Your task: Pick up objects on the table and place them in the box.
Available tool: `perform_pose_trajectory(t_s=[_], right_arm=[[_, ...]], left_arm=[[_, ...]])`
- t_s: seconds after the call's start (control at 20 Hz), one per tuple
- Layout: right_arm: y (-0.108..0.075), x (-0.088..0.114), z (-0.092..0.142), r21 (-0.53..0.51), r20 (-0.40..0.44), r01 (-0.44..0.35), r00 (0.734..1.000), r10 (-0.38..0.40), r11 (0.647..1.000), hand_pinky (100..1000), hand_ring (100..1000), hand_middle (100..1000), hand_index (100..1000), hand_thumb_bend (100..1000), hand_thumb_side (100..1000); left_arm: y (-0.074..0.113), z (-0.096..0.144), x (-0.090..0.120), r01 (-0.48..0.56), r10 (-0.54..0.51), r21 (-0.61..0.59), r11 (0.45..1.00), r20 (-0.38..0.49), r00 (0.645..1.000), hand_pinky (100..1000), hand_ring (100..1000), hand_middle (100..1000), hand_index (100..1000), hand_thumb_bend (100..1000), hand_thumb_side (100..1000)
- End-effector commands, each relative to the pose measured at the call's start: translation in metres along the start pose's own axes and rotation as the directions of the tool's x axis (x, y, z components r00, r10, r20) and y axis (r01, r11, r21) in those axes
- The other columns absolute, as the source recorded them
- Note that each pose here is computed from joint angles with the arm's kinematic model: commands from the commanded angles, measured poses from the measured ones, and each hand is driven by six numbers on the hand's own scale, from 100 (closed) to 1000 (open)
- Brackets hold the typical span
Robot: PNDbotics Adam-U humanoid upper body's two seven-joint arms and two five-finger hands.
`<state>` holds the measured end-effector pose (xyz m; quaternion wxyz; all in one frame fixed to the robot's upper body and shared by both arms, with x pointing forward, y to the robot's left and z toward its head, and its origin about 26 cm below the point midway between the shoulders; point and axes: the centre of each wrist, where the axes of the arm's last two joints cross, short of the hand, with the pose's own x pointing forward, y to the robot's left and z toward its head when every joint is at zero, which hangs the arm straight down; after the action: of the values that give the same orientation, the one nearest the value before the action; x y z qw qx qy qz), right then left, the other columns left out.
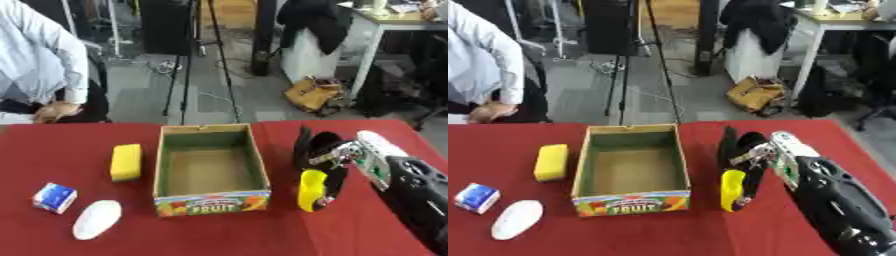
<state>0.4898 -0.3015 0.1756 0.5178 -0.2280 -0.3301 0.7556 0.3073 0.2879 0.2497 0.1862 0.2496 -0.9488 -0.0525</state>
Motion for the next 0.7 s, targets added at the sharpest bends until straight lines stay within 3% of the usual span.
perform_pose_trajectory(t_s=[0.05, 0.7], right_arm=[[-0.0119, -0.0038, 0.0096, -0.030, -0.001, 0.001, 1.000, -0.001, 1.000, 520, 764, 858, 883, 540, 345], [-0.0084, -0.0050, 0.0051, -0.071, -0.006, 0.024, 1.000, -0.024, 0.997, 369, 648, 764, 759, 495, 306]], left_arm=[[0.0036, -0.0077, 0.0049, 0.006, -0.007, 0.014, 1.000, 0.034, 0.999, 904, 819, 754, 789, 100, 892], [0.0029, -0.0079, 0.0051, 0.005, -0.006, 0.017, 1.000, 0.032, 0.999, 908, 822, 756, 788, 100, 876]])
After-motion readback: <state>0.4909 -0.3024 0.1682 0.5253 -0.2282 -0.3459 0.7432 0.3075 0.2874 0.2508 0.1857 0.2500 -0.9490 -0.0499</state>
